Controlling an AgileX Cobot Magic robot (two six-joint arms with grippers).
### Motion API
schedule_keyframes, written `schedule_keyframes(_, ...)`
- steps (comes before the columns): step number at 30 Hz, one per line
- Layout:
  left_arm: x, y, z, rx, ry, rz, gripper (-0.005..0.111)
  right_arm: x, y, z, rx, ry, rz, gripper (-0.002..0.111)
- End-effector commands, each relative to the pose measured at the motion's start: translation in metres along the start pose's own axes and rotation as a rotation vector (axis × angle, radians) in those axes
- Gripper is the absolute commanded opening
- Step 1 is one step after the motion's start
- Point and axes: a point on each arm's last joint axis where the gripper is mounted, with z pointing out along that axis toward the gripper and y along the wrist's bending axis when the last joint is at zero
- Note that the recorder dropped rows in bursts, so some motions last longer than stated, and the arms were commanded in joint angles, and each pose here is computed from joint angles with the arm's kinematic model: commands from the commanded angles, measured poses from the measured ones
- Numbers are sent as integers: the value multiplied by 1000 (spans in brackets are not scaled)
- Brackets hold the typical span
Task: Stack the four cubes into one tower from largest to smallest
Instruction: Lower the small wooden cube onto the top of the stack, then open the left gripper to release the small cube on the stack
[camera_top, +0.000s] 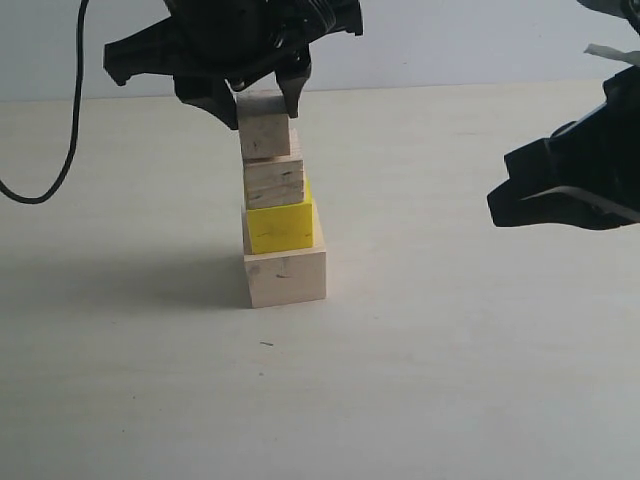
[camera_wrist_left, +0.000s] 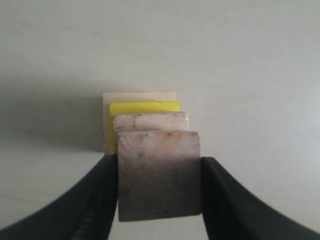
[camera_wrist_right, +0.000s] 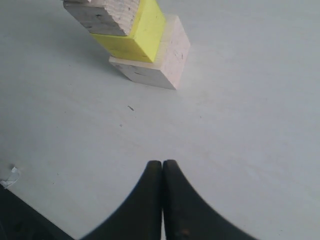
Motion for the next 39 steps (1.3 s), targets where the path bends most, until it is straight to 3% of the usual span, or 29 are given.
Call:
schedule_keyframes(1,0,0,-1,-8,-17,-1,0,1,1,-2,-2,-8,-11,0)
schedule_keyframes(39,-1,-1,1,2,-26,-17,0,1,1,-2,-2,-9,-15,0)
